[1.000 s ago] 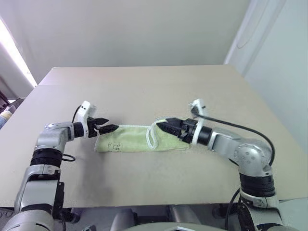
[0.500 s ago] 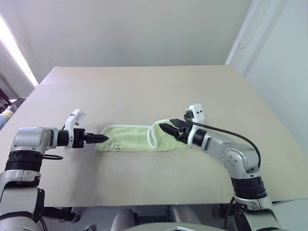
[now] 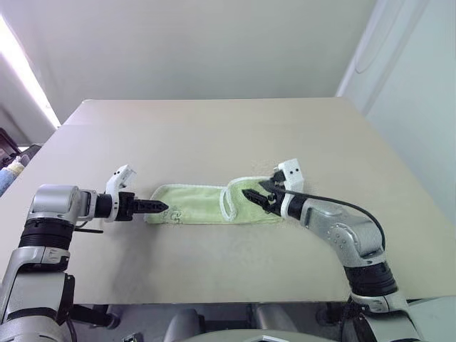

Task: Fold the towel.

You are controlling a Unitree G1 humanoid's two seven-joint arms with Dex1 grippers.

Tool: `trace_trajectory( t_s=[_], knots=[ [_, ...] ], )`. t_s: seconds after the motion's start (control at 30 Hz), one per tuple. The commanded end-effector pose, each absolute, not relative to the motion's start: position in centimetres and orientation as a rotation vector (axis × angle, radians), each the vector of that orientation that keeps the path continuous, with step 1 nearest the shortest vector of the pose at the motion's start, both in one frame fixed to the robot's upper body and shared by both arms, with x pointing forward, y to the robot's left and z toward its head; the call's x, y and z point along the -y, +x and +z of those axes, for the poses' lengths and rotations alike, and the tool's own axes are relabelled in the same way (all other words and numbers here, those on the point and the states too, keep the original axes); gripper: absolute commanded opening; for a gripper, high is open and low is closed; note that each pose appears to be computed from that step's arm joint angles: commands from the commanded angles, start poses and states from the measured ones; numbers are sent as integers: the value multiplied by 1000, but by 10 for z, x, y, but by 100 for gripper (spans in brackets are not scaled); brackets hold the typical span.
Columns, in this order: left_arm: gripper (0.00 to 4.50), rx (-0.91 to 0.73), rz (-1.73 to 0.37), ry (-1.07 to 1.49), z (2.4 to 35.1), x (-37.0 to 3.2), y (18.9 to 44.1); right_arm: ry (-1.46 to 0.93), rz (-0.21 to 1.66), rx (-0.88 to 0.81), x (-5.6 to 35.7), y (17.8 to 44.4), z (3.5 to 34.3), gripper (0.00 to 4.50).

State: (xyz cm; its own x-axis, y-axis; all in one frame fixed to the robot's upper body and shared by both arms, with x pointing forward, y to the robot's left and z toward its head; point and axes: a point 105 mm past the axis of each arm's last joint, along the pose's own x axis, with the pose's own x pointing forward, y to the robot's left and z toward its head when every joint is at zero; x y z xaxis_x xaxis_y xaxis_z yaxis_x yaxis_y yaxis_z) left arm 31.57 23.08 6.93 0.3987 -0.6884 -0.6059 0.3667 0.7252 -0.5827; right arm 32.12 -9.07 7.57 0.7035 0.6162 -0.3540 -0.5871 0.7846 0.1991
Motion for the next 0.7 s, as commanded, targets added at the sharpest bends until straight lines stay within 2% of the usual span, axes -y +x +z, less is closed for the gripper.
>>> trace_trajectory(
  t_s=[0.03,0.33,0.43,0.7],
  knots=[
    [437,-945,-740,-449,69,-213,316,56,686,-353,86,324,88,347],
    [437,-916,-729,-458,76,-217,320,29,640,-339,103,331,91,347],
    [379,-906,-752,-468,78,-213,320,22,621,-344,107,333,90,352],
    [96,-865,-778,-518,93,-214,321,25,630,-353,109,330,88,352]
  ],
)
